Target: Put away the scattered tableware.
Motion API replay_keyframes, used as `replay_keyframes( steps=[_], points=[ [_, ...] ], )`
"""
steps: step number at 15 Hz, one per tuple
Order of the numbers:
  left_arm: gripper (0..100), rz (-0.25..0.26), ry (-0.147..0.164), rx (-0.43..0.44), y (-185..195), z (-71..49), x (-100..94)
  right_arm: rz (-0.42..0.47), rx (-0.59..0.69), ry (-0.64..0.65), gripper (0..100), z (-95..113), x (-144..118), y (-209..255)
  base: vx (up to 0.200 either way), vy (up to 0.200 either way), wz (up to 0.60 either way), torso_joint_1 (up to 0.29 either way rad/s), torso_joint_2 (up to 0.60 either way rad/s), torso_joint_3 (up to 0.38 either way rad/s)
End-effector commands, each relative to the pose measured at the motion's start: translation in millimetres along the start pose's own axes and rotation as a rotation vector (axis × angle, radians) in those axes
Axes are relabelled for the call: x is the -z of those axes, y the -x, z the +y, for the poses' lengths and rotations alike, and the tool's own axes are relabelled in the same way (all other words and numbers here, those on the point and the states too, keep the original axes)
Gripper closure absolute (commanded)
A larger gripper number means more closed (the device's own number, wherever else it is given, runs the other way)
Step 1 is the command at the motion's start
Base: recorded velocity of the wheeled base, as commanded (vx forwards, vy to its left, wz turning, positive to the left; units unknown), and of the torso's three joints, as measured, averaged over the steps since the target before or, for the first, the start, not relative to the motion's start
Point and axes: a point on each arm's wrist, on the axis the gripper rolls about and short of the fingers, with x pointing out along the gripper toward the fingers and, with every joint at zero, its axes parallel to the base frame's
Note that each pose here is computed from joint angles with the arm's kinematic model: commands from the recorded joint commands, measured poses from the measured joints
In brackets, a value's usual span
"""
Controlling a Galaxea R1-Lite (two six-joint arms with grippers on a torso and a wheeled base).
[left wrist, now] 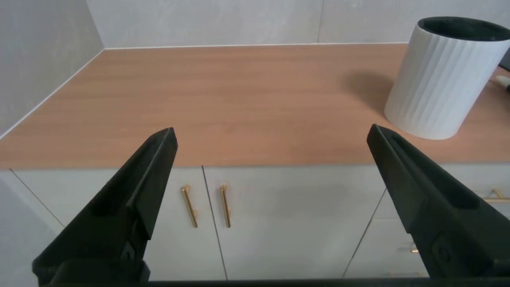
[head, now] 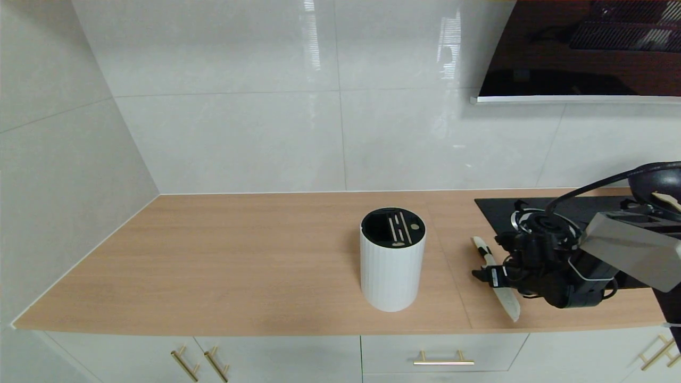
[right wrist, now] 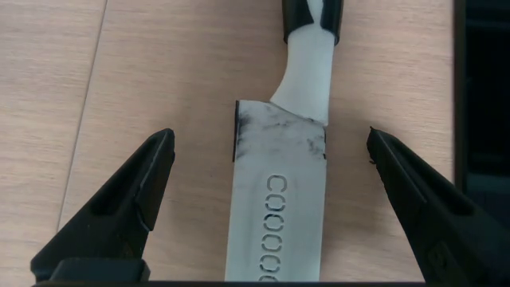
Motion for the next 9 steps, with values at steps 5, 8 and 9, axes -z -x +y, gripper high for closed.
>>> replay_keyframes(
  steps=[5,8,9],
  points=[
    [0,0.0,0.0,0.0,0.0,0.0,0.0,-0.027,0.031,0.008,0,0.3,0.5,-5.9,0.0,0.0,0.0,0.0,0.0,0.0],
    [0,0.0,0.0,0.0,0.0,0.0,0.0,-0.025,0.042,0.01,0,0.6,1.2,-6.7,0.0,0.0,0.0,0.0,0.0,0.0],
    [0,0.0,0.0,0.0,0.0,0.0,0.0,-0.025,0.042,0.01,0,0.6,1.2,-6.7,0.0,0.0,0.0,0.0,0.0,0.0]
  ],
)
